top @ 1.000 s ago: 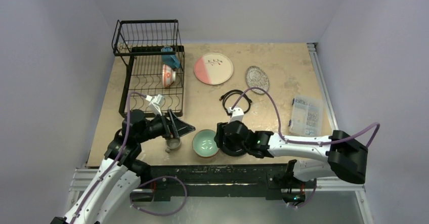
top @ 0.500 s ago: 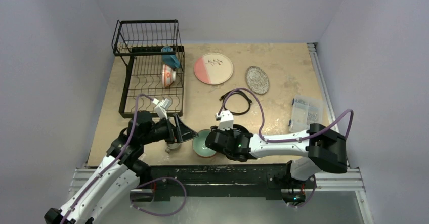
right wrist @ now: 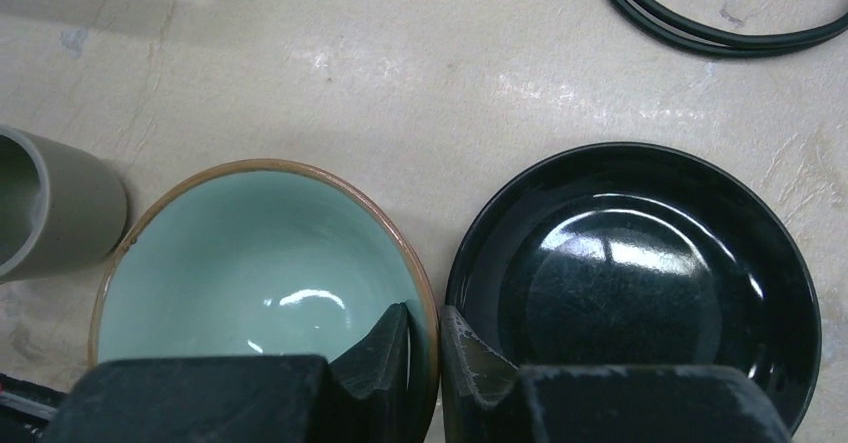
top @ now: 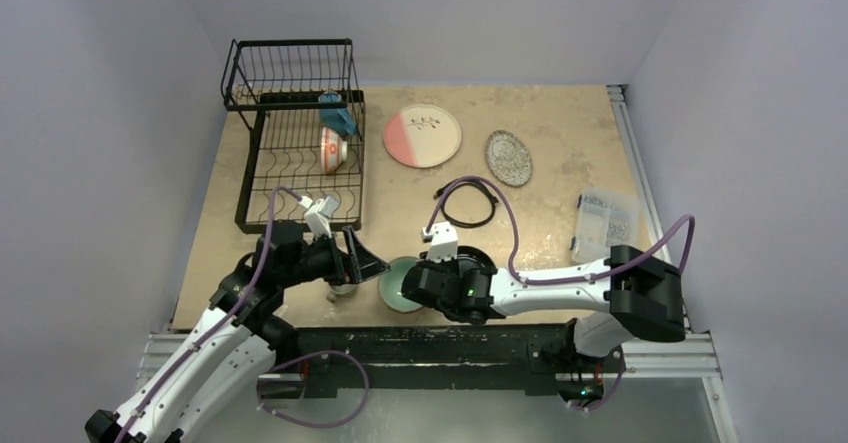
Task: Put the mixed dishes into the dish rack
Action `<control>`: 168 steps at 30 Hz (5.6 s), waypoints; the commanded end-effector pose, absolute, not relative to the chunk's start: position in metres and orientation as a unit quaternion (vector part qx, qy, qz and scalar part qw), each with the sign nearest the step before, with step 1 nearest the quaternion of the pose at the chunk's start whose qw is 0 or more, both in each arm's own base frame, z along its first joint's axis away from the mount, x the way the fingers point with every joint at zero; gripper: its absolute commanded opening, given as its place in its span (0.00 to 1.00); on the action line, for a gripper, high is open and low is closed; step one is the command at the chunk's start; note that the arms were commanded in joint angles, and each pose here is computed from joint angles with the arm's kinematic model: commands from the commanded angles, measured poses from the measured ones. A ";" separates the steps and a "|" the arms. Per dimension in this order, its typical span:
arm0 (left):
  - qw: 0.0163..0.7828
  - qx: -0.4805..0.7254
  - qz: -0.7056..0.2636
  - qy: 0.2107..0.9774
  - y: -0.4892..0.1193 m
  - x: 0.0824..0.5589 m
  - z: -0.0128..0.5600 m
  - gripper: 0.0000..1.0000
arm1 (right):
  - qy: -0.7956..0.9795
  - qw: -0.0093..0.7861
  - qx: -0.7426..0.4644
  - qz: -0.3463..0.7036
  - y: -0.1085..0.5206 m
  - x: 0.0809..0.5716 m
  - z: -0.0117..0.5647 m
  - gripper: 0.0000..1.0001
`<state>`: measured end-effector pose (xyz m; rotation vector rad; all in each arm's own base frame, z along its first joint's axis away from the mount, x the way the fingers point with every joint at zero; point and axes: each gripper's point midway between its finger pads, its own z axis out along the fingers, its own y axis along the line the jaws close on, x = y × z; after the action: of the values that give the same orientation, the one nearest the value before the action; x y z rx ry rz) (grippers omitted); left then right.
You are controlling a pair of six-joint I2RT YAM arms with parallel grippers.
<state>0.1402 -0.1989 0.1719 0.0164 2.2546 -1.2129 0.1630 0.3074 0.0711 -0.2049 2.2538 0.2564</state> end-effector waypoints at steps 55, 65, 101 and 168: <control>0.300 0.158 -0.427 0.838 -0.246 0.132 0.196 0.78 | 0.851 0.352 -0.023 0.390 0.352 0.171 0.118 0.00; 0.323 0.208 -0.422 0.821 -0.248 0.125 0.206 0.77 | 0.841 0.364 -0.030 0.399 0.349 0.175 0.147 0.00; 0.250 0.731 0.101 0.627 -0.258 0.131 0.149 0.22 | 0.816 0.363 -0.057 0.446 0.320 0.177 0.199 0.00; 0.573 -0.249 -0.469 0.624 0.028 0.442 0.234 0.00 | 0.796 0.470 -0.060 0.376 0.241 0.198 0.221 0.81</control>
<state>0.4308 0.0238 0.1757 -0.7836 1.6642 -1.0961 0.1933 0.2448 0.2138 -0.1446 1.9773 0.9543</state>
